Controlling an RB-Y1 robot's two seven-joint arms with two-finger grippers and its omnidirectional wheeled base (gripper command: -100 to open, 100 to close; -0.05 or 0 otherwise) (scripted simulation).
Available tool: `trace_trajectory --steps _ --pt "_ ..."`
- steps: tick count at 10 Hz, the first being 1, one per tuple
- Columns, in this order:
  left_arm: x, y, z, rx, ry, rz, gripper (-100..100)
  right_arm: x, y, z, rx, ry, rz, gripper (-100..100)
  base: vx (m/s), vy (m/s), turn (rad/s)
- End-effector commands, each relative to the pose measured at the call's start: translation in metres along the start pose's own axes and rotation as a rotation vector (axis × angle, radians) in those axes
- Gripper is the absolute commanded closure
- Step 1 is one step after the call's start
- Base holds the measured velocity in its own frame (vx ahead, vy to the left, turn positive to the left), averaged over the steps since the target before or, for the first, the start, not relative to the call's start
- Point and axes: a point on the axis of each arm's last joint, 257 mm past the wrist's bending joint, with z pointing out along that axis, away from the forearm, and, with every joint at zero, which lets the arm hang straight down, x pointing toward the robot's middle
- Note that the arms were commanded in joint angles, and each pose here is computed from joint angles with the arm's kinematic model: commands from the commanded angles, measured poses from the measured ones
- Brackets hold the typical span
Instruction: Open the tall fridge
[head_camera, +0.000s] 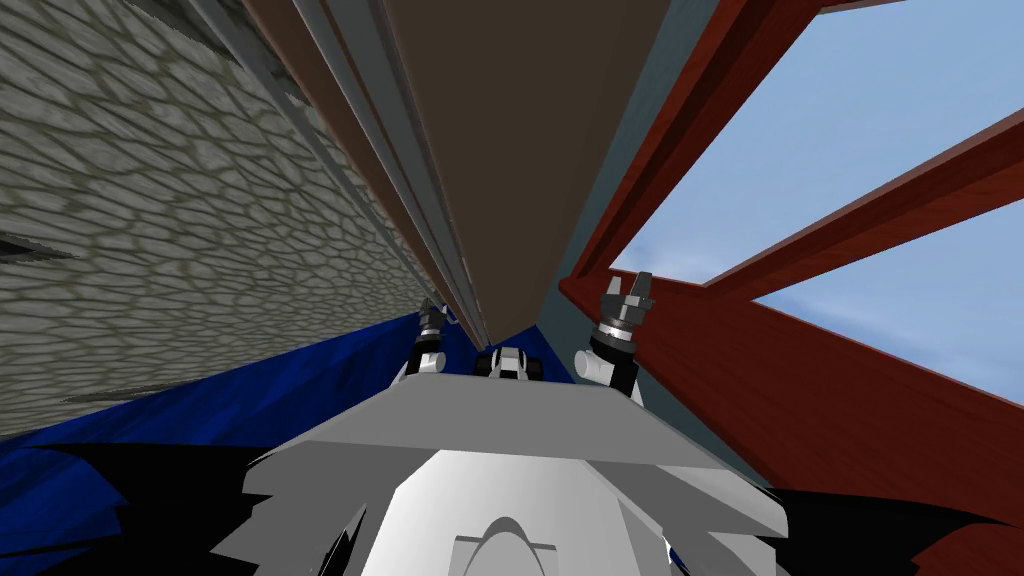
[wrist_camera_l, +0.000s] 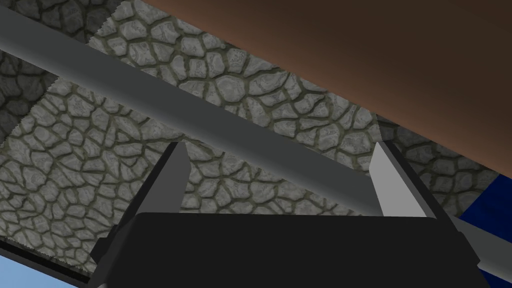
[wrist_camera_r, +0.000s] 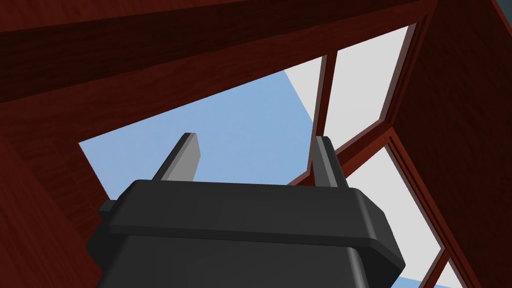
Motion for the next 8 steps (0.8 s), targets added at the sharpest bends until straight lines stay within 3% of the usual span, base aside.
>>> trace_trajectory --steps 1,6,8 --pt "-0.011 0.017 -0.007 -0.018 -0.047 -0.039 -100 0.000 0.000 0.000 0.000 0.000 0.000 0 0.019 -0.028 0.043" --pt "-0.001 0.052 -0.025 -0.029 -0.136 -0.167 -100 0.000 0.000 0.000 0.000 0.000 0.000 0 0.012 -0.021 0.023" --pt "0.000 0.052 -0.025 -0.029 -0.138 -0.171 -100 0.000 0.000 0.000 0.000 0.000 0.000 0 0.000 0.000 0.000"
